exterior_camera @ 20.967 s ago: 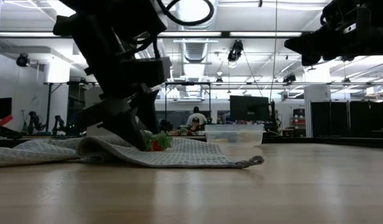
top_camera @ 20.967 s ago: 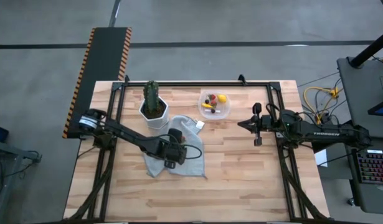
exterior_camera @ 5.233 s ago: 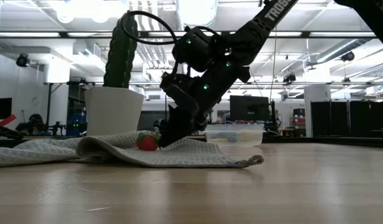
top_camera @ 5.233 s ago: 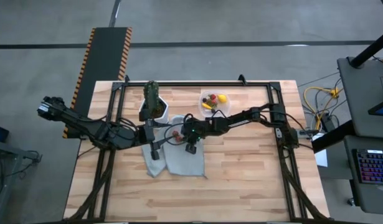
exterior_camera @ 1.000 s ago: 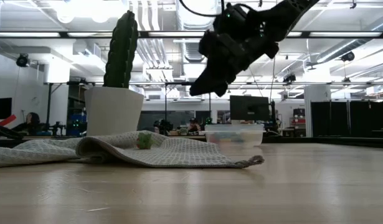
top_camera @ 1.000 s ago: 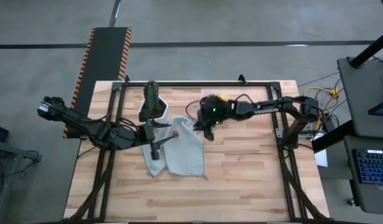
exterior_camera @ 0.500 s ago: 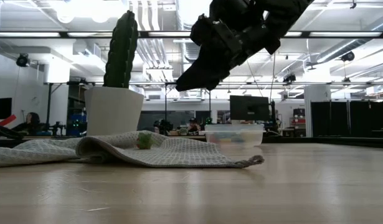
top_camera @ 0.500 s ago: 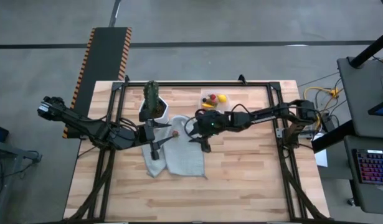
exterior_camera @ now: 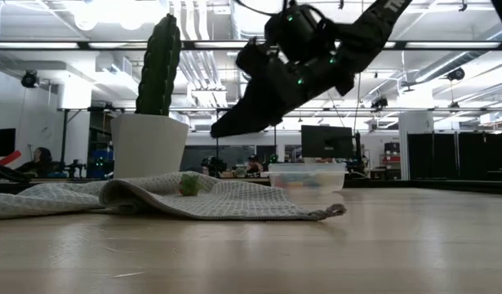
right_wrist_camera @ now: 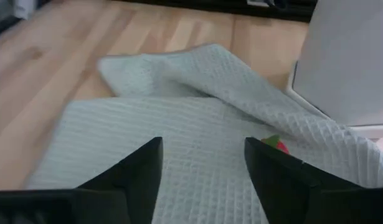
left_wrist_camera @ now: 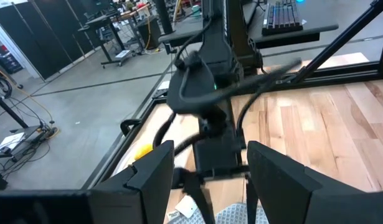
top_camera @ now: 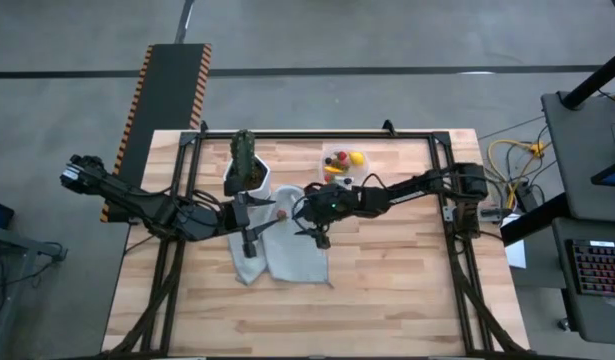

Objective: Pick and placing Produce into tupperware
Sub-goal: Put the red strawberry into the transparent bin

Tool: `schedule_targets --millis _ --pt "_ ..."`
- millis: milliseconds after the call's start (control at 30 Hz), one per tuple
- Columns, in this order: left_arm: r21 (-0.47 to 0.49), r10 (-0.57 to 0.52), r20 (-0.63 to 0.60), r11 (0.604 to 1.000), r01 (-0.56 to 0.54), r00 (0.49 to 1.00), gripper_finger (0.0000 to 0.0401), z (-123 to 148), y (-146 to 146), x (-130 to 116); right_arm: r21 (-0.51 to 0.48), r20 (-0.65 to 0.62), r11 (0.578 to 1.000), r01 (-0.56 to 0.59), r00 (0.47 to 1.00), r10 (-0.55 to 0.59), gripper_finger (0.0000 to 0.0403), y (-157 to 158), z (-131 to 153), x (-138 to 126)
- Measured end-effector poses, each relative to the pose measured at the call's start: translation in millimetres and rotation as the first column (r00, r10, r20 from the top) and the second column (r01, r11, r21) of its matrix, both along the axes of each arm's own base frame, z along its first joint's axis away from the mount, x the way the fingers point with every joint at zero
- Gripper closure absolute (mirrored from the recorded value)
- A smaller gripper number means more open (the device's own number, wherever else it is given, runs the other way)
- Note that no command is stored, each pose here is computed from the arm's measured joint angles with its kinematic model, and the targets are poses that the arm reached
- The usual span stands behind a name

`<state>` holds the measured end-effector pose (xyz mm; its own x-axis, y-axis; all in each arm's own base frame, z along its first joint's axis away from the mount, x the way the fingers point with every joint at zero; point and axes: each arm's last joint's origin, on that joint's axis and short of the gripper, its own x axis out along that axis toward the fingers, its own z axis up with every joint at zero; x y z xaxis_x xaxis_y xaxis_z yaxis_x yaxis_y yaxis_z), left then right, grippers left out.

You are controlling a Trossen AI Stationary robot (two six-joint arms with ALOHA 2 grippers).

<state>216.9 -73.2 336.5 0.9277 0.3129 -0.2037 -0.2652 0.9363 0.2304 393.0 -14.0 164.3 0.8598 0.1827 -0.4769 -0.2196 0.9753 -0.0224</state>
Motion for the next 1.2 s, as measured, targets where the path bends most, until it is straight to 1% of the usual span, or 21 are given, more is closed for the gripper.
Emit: schedule_targets --millis 100,200,300,433,633,1067,1200 --pt "0.001 0.000 -0.002 1.000 0.000 1.000 0.0211 0 0 0 -0.018 -0.006 0.999 0.036 0.999 -0.036 0.0171 -2 -8 9" --pt "0.001 0.000 -0.001 1.000 0.000 1.000 0.0211 0 0 0 -0.045 -0.015 0.997 0.066 0.998 -0.067 0.0162 -4 -18 20" --pt "0.001 0.000 -0.001 1.000 0.000 1.000 0.0211 0 0 0 -0.048 -0.037 0.997 0.066 0.997 -0.067 0.0162 -6 -31 33" --pt "0.001 0.000 -0.003 1.000 0.000 1.000 0.0212 0 0 0 -0.046 -0.040 0.996 0.080 0.996 -0.082 0.0171 -13 -36 46" --pt "0.003 0.000 -0.007 1.000 0.000 1.000 0.0211 -1 0 0 -0.045 -0.105 0.993 0.112 0.988 -0.116 0.0178 -25 -39 49" --pt "0.001 0.001 -0.011 1.000 -0.001 1.000 0.0211 -2 0 1 -0.042 -0.114 0.994 0.105 0.987 -0.109 0.0179 -26 -42 50" --pt "-0.018 0.005 -0.005 1.000 -0.005 1.000 0.0211 -2 0 1 -0.060 -0.117 0.990 0.129 0.984 -0.135 0.0179 -26 -43 49"
